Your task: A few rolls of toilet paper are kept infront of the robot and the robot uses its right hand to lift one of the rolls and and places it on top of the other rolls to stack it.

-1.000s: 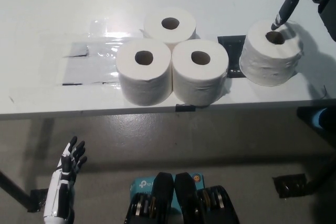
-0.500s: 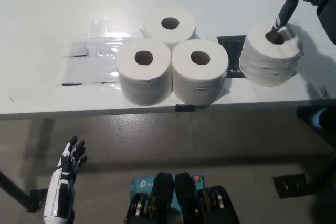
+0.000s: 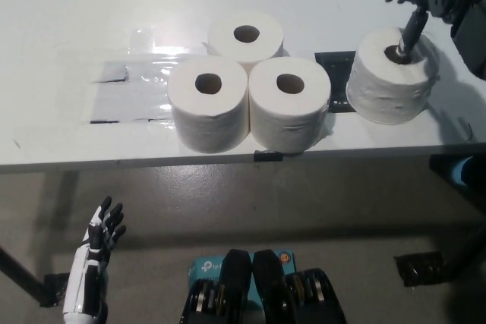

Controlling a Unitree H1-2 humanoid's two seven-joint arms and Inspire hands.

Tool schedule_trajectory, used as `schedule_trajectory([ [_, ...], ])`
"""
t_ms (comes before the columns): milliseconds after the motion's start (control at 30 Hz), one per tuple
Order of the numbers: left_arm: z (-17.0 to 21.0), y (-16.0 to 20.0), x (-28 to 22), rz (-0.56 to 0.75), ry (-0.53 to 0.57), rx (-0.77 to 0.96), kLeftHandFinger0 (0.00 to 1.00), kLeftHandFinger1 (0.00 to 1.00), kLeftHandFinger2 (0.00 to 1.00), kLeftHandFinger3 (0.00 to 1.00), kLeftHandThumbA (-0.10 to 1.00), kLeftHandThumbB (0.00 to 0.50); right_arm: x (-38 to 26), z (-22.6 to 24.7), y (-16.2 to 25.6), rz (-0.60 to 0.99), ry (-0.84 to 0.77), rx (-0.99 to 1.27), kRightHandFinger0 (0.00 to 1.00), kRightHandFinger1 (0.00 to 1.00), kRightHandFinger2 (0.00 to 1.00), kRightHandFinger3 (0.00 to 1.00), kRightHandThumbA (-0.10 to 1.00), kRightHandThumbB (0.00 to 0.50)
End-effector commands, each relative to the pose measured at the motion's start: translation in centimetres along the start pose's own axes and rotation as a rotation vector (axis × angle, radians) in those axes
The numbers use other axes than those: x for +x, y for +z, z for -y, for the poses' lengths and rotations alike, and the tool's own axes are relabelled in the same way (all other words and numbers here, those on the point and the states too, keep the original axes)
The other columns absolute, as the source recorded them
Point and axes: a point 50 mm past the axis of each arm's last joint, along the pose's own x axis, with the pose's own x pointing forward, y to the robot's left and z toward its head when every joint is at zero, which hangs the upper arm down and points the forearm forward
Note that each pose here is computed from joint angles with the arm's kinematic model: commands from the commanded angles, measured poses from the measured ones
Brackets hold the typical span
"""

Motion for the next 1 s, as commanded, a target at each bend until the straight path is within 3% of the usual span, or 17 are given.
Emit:
schedule_trajectory([
  [0,0.0,1.5,0.3,0.080,-0.003,0.004,1.00,1.00,1.00,1.00,1.00,0.208,-0.8,2.1,0.7,-0.004,-0.093,-0.037,1.00,1.00,1.00,1.00,0.95,0.469],
  [300,-0.1,1.5,0.4,0.079,-0.004,-0.001,1.00,1.00,1.00,1.00,1.00,0.217,-0.7,2.0,-0.1,-0.028,-0.113,-0.020,1.00,1.00,1.00,1.00,0.91,0.474],
  [433,0.0,1.5,0.3,0.079,-0.002,0.005,1.00,1.00,1.00,1.00,1.00,0.238,-0.4,1.4,0.0,-0.007,-0.088,-0.005,1.00,1.00,1.00,1.00,0.89,0.441],
  [533,0.0,1.5,0.3,0.080,-0.005,0.000,1.00,1.00,1.00,1.00,1.00,0.206,-0.1,0.6,0.2,-0.020,-0.087,0.038,1.00,1.00,1.00,1.00,0.82,0.473],
  [600,0.1,1.5,0.1,0.075,-0.003,0.000,1.00,1.00,1.00,1.00,1.00,0.200,0.3,-0.2,0.6,-0.020,-0.086,0.011,1.00,1.00,1.00,1.00,0.83,0.476],
  [700,0.1,1.6,0.1,0.076,-0.004,-0.004,1.00,1.00,1.00,1.00,1.00,0.211,0.5,-0.8,0.9,-0.011,-0.068,-0.025,1.00,1.00,1.00,1.00,0.87,0.455],
  [867,0.2,1.7,0.1,0.079,-0.008,-0.001,1.00,1.00,1.00,1.00,1.00,0.201,1.2,-2.7,1.7,0.041,-0.026,0.078,1.00,1.00,1.00,1.00,0.75,0.411],
  [967,0.2,1.8,0.1,0.085,-0.006,0.005,1.00,1.00,1.00,1.00,1.00,0.201,1.4,-3.7,2.4,0.038,-0.009,0.070,1.00,1.00,1.00,1.00,0.76,0.446],
])
